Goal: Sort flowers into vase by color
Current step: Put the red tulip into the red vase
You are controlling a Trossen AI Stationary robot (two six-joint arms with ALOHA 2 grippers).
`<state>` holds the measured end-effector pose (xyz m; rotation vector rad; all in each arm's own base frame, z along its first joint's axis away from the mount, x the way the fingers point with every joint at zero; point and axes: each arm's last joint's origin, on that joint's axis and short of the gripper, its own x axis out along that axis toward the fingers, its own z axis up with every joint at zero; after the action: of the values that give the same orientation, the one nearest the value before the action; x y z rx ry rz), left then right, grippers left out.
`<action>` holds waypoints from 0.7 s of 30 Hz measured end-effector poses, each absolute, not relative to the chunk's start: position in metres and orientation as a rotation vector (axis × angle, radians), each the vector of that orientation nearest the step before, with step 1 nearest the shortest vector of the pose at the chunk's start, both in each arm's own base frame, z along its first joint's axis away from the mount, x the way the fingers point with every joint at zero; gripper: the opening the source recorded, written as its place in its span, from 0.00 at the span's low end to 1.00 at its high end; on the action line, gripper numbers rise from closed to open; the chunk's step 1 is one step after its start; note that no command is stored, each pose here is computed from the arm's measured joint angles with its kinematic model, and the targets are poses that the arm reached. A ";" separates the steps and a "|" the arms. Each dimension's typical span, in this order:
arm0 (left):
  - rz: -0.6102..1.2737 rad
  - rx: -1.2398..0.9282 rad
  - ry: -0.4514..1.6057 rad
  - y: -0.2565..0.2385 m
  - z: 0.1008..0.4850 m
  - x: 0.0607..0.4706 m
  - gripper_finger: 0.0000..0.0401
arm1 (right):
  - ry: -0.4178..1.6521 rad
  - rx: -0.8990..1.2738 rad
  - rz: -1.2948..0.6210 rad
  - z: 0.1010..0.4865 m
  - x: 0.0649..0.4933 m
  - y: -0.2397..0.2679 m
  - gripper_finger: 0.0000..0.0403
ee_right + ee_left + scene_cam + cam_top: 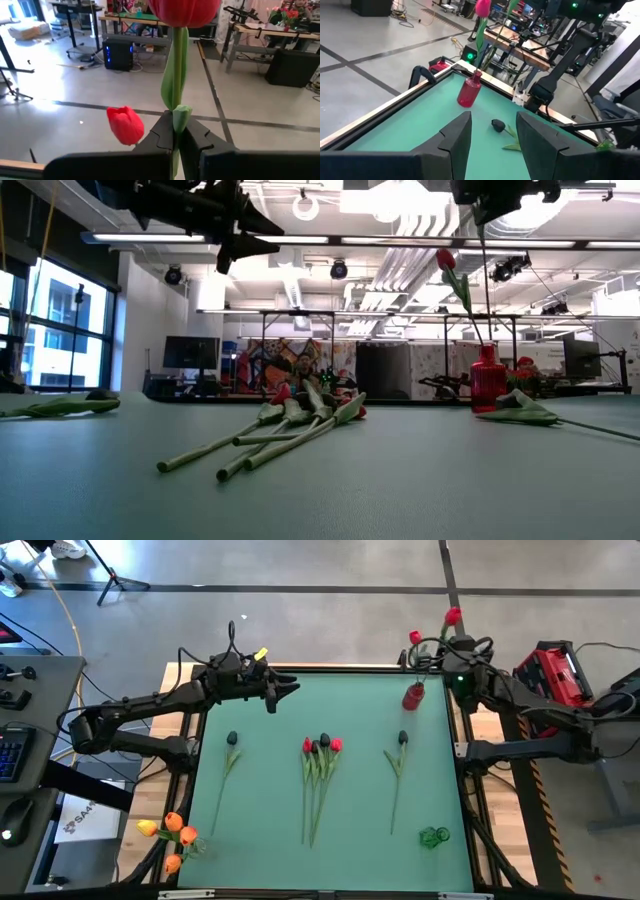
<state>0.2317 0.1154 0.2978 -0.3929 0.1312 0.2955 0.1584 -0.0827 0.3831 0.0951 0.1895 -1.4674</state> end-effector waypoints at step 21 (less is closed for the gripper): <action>0.312 -0.354 0.153 0.116 0.296 0.231 0.35 | 0.198 0.168 -1.523 0.368 0.173 -0.096 0.10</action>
<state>0.2313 0.1158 0.2961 -0.3539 0.1531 0.3124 0.1730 -0.0959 0.3678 0.1678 0.1976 -1.5230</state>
